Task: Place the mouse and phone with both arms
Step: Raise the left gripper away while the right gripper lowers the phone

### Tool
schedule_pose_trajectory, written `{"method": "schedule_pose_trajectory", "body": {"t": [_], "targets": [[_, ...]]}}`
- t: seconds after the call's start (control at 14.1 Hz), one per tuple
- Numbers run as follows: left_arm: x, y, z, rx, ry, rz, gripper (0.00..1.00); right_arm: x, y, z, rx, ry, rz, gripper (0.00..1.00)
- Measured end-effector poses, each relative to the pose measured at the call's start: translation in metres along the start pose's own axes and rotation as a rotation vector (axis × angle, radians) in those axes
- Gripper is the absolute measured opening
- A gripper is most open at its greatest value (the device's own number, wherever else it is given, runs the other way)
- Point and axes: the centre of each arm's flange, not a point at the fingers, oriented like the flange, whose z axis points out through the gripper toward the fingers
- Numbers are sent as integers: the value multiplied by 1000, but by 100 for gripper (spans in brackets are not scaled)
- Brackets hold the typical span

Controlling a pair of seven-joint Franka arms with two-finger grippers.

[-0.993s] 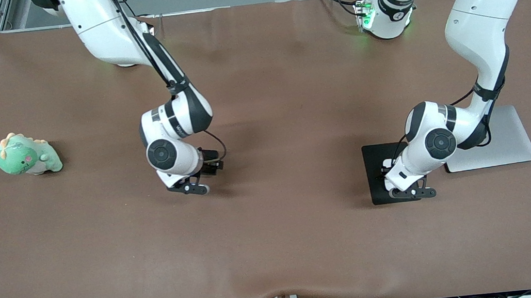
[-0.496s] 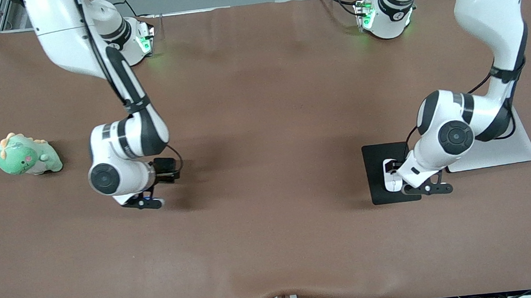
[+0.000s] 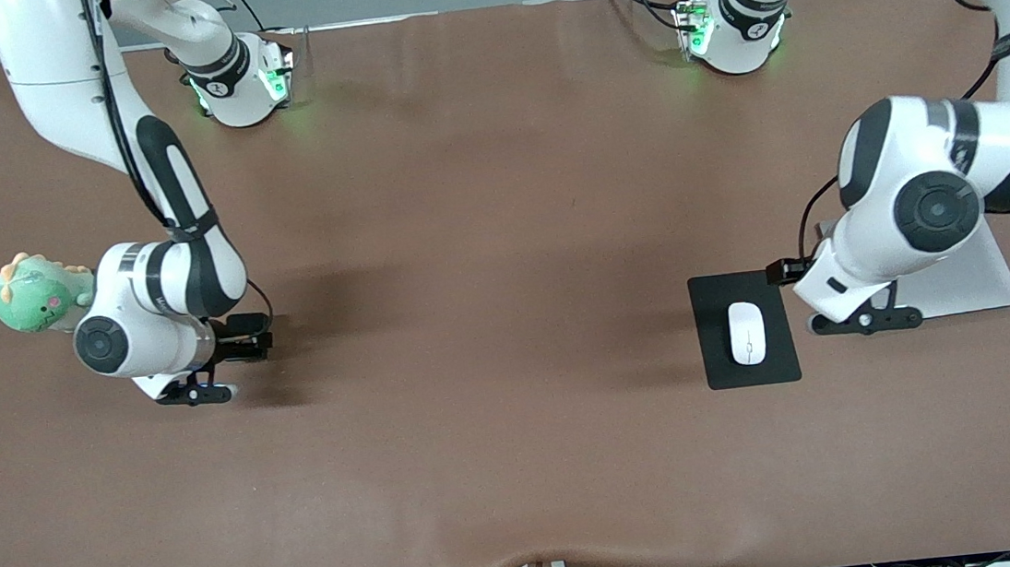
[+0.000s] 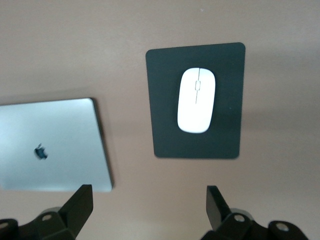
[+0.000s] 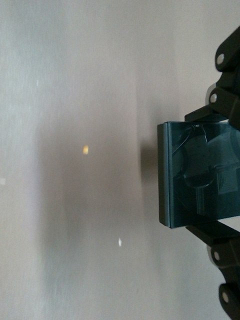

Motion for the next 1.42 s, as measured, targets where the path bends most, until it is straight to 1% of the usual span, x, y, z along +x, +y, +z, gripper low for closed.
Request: {"method": "schedule_pose_trajectory", "body": {"t": [0.14,0.35,0.5,0.71,0.78,0.92,1.13,1.42], "targets": [[-5,-7,-37,-8,8,-18,100,-2,28,0,-7,-4,-15,81],[-18,-22,-83,-38,53,-26,100,-13,72,-2,-16,-11,-50,81],[-36,-38,-111,-51,62,-15,100,-25,99,1,-17,-21,-59,81],[-73,-64,-157,-103,83,-6,100,-40,116,18,-34,2,-68,81],[-84,-72,-169,-110,97,7,100,-44,118,25,-39,4,-69,81],[-100,-86,-187,-109,119,45,100,-52,121,37,-45,2,-66,81],[-118,-97,-201,-105,125,93,100,-57,123,44,-48,-1,-63,81],[-131,-100,-210,-104,118,91,100,-57,123,44,-48,-1,-63,81]]}}
